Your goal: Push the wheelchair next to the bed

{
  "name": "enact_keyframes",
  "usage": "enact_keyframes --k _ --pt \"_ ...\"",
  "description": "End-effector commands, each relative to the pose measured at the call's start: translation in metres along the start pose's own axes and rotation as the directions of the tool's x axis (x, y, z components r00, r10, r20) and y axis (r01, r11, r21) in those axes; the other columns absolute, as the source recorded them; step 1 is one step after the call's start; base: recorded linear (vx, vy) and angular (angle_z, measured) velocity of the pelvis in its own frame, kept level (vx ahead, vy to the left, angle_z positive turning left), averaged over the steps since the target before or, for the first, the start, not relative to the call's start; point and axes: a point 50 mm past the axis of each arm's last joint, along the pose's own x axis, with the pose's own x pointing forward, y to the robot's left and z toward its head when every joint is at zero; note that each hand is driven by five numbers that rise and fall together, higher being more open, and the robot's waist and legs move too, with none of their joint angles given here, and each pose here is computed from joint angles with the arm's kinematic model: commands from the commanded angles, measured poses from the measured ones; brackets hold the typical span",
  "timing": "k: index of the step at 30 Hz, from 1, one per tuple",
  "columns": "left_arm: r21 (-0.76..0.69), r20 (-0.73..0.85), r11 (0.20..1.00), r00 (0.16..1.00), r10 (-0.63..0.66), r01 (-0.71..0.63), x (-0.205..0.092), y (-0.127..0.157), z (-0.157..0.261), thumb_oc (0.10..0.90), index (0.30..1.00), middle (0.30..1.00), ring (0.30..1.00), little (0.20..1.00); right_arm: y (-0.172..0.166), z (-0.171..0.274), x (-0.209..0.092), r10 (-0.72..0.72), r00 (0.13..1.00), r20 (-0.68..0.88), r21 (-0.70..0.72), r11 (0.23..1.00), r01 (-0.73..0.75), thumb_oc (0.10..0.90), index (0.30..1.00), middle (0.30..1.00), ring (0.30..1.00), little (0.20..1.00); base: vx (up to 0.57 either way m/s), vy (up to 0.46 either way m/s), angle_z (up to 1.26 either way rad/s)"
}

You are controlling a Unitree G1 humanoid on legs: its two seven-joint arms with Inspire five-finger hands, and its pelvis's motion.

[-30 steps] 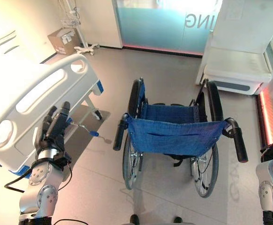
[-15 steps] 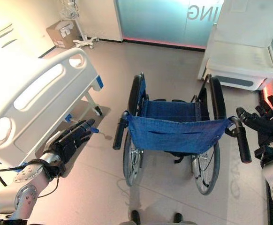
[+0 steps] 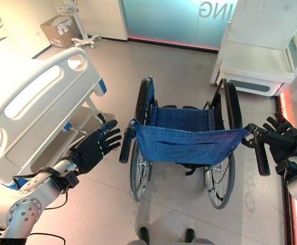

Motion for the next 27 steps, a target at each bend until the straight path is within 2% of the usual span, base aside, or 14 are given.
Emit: enact_keyframes --k 1,10,16,23,27 --pt "0.132 0.168 0.991 0.984 -0.055 0.033 0.0 -0.011 0.053 0.8 0.9 0.9 0.9 0.9 0.022 0.052 -0.004 0.136 0.977 0.163 -0.06 0.99 -0.128 0.8 0.9 0.9 0.9 0.9 0.0 0.0 0.0" --pt "0.174 0.137 0.985 0.99 -0.04 0.016 -0.005 -0.005 0.054 0.8 0.9 0.9 0.9 0.9 0.018 0.038 -0.003 0.133 0.99 0.05 -0.218 0.969 -0.119 0.8 0.9 0.9 0.9 0.9 0.0 0.0 0.0" --pt "0.225 0.096 0.974 0.994 -0.051 0.028 -0.003 -0.006 0.054 0.8 0.9 0.9 0.9 0.9 0.008 0.037 0.001 0.062 0.998 0.016 -0.312 0.948 -0.054 0.8 0.9 0.9 0.9 0.9 0.0 0.0 0.0" --pt "0.262 0.083 0.965 0.995 -0.058 0.035 -0.004 -0.005 0.059 0.8 0.9 0.9 0.9 0.9 0.002 0.04 0.005 0.014 1.0 0.015 -0.311 0.95 -0.009 0.8 0.9 0.9 0.9 0.9 0.0 0.0 0.0" --pt "0.344 0.072 0.939 0.996 -0.059 0.03 -0.004 -0.004 0.064 0.8 0.9 0.9 0.9 0.9 0.014 0.046 0.006 0.078 0.996 0.035 -0.259 0.964 -0.066 0.8 0.9 0.9 0.9 0.9 0.0 0.0 0.0"
